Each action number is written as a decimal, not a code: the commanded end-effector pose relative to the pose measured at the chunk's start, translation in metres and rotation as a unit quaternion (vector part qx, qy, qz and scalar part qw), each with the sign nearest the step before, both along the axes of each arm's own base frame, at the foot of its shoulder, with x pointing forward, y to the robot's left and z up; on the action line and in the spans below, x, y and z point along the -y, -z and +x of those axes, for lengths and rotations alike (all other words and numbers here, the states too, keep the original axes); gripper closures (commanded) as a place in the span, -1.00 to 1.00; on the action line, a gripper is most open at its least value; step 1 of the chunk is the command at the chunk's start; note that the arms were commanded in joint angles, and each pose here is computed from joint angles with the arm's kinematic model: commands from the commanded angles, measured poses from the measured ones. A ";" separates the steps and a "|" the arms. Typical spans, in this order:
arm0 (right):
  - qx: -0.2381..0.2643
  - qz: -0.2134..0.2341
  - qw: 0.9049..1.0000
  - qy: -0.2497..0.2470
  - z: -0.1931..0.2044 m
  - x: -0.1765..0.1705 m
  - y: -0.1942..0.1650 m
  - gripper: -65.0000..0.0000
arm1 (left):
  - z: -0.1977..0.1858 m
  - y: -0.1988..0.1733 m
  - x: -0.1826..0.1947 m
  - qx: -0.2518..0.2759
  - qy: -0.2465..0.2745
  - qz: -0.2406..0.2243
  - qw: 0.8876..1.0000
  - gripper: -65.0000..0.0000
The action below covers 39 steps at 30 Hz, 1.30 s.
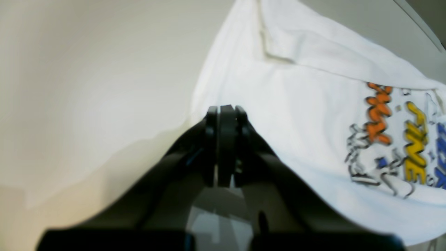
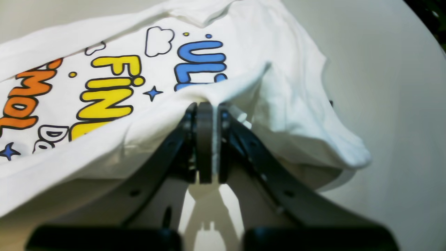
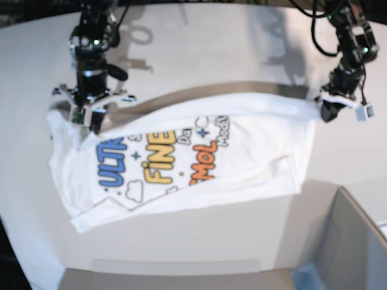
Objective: Layout the t-shirt on the table in an organized manner, then fold the t-shirt properly
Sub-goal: 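Fold the shirt edge over with both grippers toward the printed front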
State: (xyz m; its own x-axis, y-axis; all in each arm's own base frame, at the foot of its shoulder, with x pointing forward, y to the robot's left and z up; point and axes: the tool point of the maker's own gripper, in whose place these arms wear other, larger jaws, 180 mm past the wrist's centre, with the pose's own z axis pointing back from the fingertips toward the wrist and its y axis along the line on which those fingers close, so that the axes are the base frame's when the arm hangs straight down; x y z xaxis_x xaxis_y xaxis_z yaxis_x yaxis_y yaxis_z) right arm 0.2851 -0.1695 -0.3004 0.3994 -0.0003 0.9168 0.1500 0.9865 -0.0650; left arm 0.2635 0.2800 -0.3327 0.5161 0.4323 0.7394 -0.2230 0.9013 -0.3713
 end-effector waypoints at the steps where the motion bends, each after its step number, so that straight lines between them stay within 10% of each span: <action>1: 0.023 -0.010 1.000 0.002 0.007 0.004 -0.015 1.00 | 0.008 -0.011 -0.004 0.017 0.002 0.004 1.000 1.00; 25: -0.025 -0.014 1.000 0.002 0.051 0.016 -0.002 1.00 | 0.079 -0.009 -0.021 0.037 -0.030 -0.058 0.997 1.00; 39: -0.052 -0.007 0.999 0.003 0.066 0.016 0.019 1.00 | 0.121 0.007 -0.010 -0.044 0.012 0.039 0.998 1.00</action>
State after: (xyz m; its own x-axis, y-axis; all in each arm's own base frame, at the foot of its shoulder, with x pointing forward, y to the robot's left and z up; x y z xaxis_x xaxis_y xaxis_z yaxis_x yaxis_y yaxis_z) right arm 0.3409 -0.1829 -0.3382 0.5487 -0.0019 0.8360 0.1389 0.9863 -0.0889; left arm 0.3717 0.2788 -0.3609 0.6398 0.3725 0.6722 -0.2352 0.9276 -0.2902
